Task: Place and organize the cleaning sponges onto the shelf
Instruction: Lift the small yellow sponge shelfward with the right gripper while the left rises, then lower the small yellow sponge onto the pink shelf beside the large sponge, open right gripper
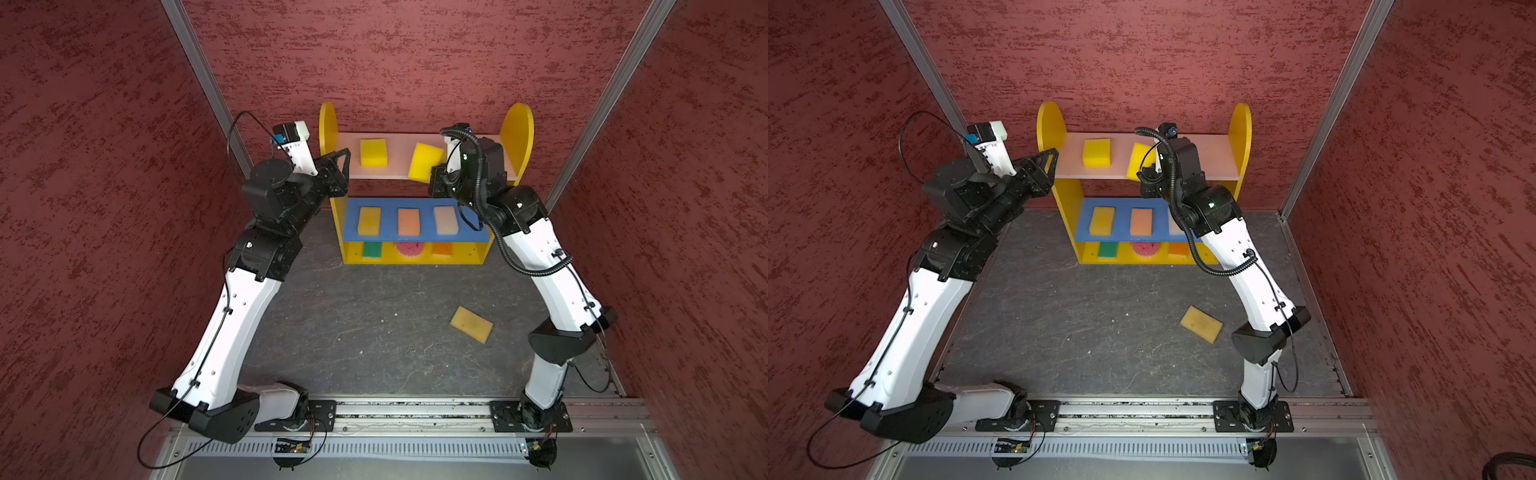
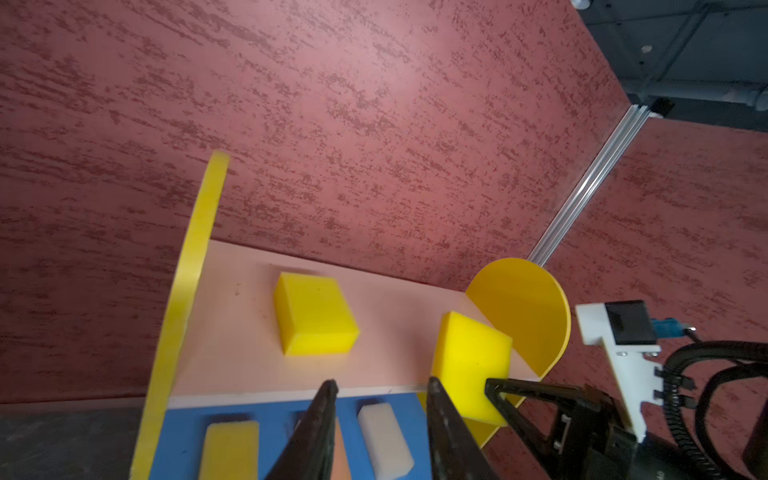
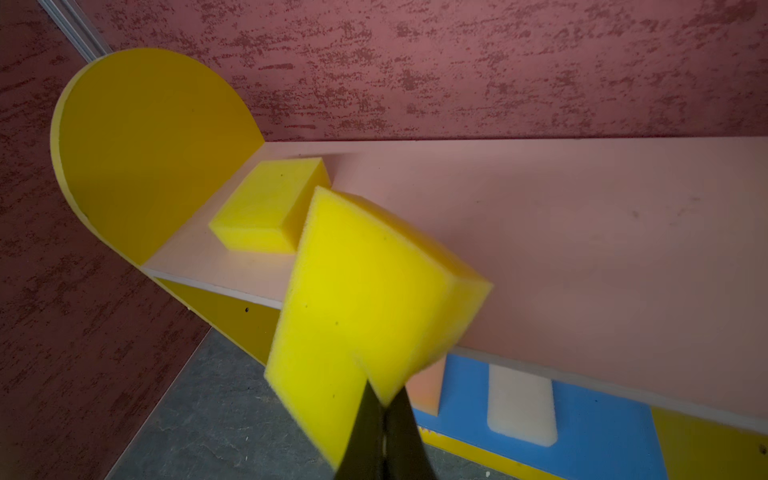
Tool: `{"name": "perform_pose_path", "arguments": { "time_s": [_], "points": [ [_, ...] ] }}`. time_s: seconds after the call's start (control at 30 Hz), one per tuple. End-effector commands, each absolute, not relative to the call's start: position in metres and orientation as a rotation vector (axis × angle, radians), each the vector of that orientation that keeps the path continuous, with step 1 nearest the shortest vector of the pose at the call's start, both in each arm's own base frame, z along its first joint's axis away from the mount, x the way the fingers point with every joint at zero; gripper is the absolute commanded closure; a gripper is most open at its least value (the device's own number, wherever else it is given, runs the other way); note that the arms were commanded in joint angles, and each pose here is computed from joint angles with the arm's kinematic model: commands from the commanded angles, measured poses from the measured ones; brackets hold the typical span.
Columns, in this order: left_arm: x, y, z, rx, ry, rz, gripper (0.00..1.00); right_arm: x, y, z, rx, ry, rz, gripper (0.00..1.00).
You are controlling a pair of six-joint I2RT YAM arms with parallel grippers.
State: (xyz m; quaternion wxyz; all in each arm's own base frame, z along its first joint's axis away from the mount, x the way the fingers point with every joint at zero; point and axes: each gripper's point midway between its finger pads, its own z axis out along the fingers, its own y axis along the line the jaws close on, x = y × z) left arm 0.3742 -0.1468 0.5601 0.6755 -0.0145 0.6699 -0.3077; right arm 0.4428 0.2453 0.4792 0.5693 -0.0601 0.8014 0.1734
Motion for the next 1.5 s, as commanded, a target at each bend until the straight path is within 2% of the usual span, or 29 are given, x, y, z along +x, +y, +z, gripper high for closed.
{"name": "perform_pose_path", "arguments": {
  "time_s": [0.0, 0.07, 0.17, 0.53, 0.77, 1.03, 1.27, 1.4, 1.47],
  "points": [
    [0.379, -0.168, 0.546, 0.008, 1.617, -0.739, 0.81, 0.448, 0.236, 0.474, -0.182, 1.931, 0.435, 1.00],
    [0.382, -0.171, 0.537, -0.023, 1.665, -0.754, 0.90, 0.455, 0.233, 0.475, -0.176, 1.927, 0.500, 1.00],
    [0.379, -0.182, 0.530, -0.012, 1.692, -0.817, 0.92, 0.464, 0.237, 0.474, -0.207, 1.916, 0.612, 1.00],
    [0.368, -0.232, 0.539, 0.106, 1.711, -0.861, 0.85, 0.490, 0.241, 0.460, -0.241, 1.916, 0.824, 1.00],
    [0.376, -0.294, 0.540, 0.249, 1.725, -0.894, 0.81, 0.501, 0.245, 0.450, -0.256, 1.916, 0.861, 1.00],
    [0.403, -0.334, 0.515, 0.264, 1.766, -0.972, 0.80, 0.508, 0.242, 0.440, -0.263, 1.934, 0.853, 1.00],
    [0.424, -0.340, 0.492, 0.241, 1.805, -0.929, 0.78, 0.514, 0.241, 0.416, -0.266, 1.985, 0.822, 1.00],
    [0.434, -0.336, 0.485, 0.216, 1.818, -0.914, 0.77, 0.516, 0.241, 0.417, -0.274, 1.969, 0.810, 0.80],
    [0.438, -0.332, 0.483, 0.195, 1.824, -0.909, 0.77, 0.518, 0.238, 0.417, -0.264, 1.961, 0.788, 0.75]
  ]
}}
